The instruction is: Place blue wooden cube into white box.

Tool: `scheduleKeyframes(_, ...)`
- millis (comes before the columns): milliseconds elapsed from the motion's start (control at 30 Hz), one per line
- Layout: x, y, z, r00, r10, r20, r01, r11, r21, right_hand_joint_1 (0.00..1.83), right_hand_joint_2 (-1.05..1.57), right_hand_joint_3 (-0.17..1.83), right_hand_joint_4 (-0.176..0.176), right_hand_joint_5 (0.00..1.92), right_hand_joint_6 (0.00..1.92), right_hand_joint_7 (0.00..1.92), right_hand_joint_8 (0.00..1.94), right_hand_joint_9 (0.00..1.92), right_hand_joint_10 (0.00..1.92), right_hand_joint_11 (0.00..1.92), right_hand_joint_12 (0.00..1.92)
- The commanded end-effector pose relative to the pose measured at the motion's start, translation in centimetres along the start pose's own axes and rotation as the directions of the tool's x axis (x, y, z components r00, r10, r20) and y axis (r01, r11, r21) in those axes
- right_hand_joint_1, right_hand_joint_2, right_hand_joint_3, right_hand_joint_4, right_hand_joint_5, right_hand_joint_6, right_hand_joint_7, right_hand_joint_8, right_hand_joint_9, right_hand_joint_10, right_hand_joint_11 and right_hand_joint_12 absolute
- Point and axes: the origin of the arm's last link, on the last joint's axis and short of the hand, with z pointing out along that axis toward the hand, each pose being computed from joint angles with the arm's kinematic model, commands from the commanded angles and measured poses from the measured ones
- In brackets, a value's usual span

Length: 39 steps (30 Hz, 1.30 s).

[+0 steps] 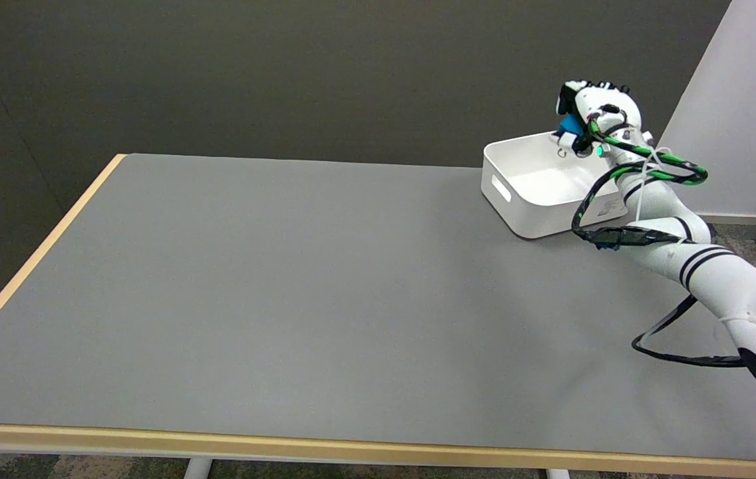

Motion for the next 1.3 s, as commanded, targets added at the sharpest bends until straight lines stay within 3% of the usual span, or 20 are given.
scheduleKeyframes(33,-4.1,3.5,-3.7,0.982,-0.089,0.164,0.1,0.993,-0.063,0.96,1.18,0.36,-0.091,0.38,1.42,0.44,1.42,0.49,1.52,0.18,1.79)
scheduleKeyframes(67,-4.3,3.7,-4.0,0.984,-0.058,0.169,0.071,0.995,-0.073,0.76,0.86,0.77,0.046,0.29,0.85,0.39,0.8,0.42,1.07,0.27,1.57)
scheduleKeyframes(100,-4.5,3.9,-4.2,0.985,-0.021,0.17,0.036,0.996,-0.086,0.59,0.68,0.98,0.117,0.21,0.5,0.31,0.41,0.33,0.77,0.28,1.39)
scheduleKeyframes(233,-4.5,4.3,-4.6,0.983,0.097,0.153,-0.079,0.99,-0.117,0.22,0.56,0.97,0.102,0.0,0.11,0.0,0.0,0.0,0.27,0.03,0.99)
scheduleKeyframes(467,-3.5,3.2,-4.9,0.985,0.128,0.112,-0.12,0.99,-0.075,0.18,0.54,0.93,0.103,0.0,0.02,0.0,0.0,0.0,0.09,0.0,0.94)
scheduleKeyframes(533,-2.8,2.7,-5.5,0.962,0.264,0.075,-0.259,0.963,-0.069,0.19,0.54,0.93,0.102,0.0,0.03,0.0,0.0,0.0,0.04,0.0,0.89)
scheduleKeyframes(600,-2.3,1.9,-6.4,0.889,0.455,0.052,-0.453,0.89,-0.057,0.19,0.54,0.93,0.1,0.0,0.03,0.0,0.0,0.0,0.01,0.0,0.86)
scheduleKeyframes(667,-0.8,0.8,-8.0,0.711,0.703,0.018,-0.703,0.711,-0.011,0.16,0.55,0.96,0.1,0.0,0.04,0.0,0.0,0.0,0.02,0.0,0.79)
scheduleKeyframes(733,1.6,-0.8,-9.1,0.556,0.831,0.009,-0.829,0.554,0.075,0.15,0.59,1.02,0.104,0.0,0.09,0.0,0.02,0.0,0.15,0.0,0.8)
scheduleKeyframes(800,3.8,-2.6,-11.0,0.461,0.887,0.021,-0.875,0.451,0.177,0.1,0.63,1.07,0.121,0.04,0.19,0.01,0.14,0.03,0.38,0.02,0.9)
scheduleKeyframes(900,6.0,-3.7,-14.2,0.401,0.916,0.017,-0.886,0.383,0.262,0.02,0.63,1.09,0.146,0.09,0.33,0.09,0.23,0.09,0.48,0.08,0.96)
scheduleKeyframes(1000,6.3,-4.4,-17.6,0.364,0.93,0.041,-0.904,0.342,0.257,0.01,0.67,1.03,0.154,0.13,0.4,0.16,0.29,0.16,0.51,0.09,1.04)
scheduleKeyframes(1100,6.0,-4.5,-20.5,0.339,0.939,0.053,-0.921,0.32,0.221,0.0,0.64,1.09,0.167,0.17,0.47,0.23,0.35,0.22,0.57,0.15,1.03)
scheduleKeyframes(1300,2.7,-4.3,-26.2,0.282,0.958,0.054,-0.959,0.28,0.051,0.0,0.67,1.01,0.176,0.25,0.57,0.33,0.42,0.29,0.64,0.18,1.16)
